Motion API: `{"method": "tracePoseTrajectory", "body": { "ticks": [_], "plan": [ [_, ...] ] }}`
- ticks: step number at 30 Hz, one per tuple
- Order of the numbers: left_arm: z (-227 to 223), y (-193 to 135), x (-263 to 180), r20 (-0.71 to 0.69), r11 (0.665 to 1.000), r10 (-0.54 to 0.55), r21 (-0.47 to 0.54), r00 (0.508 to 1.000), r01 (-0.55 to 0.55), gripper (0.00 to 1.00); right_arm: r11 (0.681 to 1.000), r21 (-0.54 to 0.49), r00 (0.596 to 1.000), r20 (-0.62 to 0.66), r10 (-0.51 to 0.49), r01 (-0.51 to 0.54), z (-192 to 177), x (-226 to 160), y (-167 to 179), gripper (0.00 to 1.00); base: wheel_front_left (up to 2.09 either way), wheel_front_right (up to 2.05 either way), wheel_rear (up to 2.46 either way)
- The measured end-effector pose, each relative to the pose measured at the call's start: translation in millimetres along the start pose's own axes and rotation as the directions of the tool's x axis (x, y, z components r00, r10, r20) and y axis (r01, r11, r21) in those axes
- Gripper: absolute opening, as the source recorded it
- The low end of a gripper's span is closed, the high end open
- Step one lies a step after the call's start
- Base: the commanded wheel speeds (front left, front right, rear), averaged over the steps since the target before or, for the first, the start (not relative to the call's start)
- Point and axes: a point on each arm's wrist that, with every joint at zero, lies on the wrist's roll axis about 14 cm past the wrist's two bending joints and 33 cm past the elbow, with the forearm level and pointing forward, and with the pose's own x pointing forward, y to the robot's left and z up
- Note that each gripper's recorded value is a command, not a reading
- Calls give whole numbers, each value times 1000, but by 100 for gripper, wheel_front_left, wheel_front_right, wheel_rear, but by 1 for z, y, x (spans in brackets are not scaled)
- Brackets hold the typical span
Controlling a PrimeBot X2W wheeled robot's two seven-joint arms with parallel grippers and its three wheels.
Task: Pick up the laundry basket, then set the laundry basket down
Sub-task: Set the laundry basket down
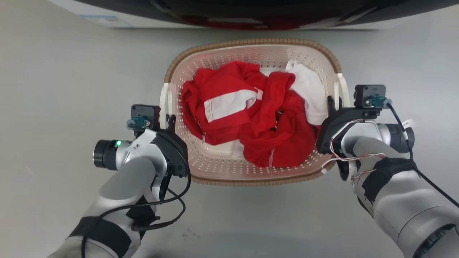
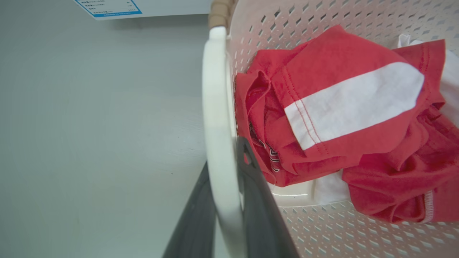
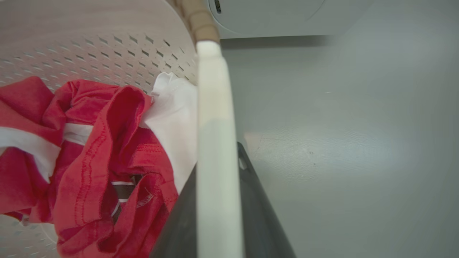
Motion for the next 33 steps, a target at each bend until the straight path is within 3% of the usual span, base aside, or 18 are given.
{"method": "tracePoseTrajectory", "body": {
  "ticks": [10,27,28,30,31,32,33],
  "plan": [
    [-20,18,26,-43,1000,31,8,999,-30,0,1000,14,998,-57,28,-27,-35,35,4,0,0,0,0],
    [-10,25,39,-4,999,44,29,999,-44,0,999,17,999,-29,42,-42,-31,50,5,1,0,0,0],
    [-10,25,39,-4,999,45,30,999,-45,0,999,15,999,-28,42,-42,-30,50,5,5,0,0,0],
    [-10,26,39,-4,998,47,30,999,-47,0,999,13,999,-26,42,-42,-29,50,5,29,0,0,0],
    [-10,26,39,-1,998,48,30,999,-48,26,999,7,999,-24,42,-42,-28,51,5,45,0,0,0],
    [-9,26,39,0,998,50,31,999,-50,44,999,4,999,-22,45,-45,-27,51,6,66,0,0,0],
    [-10,26,38,-2,998,50,31,999,-50,55,999,4,999,-21,49,-49,-27,51,7,95,0,0,0]
  ]
}}
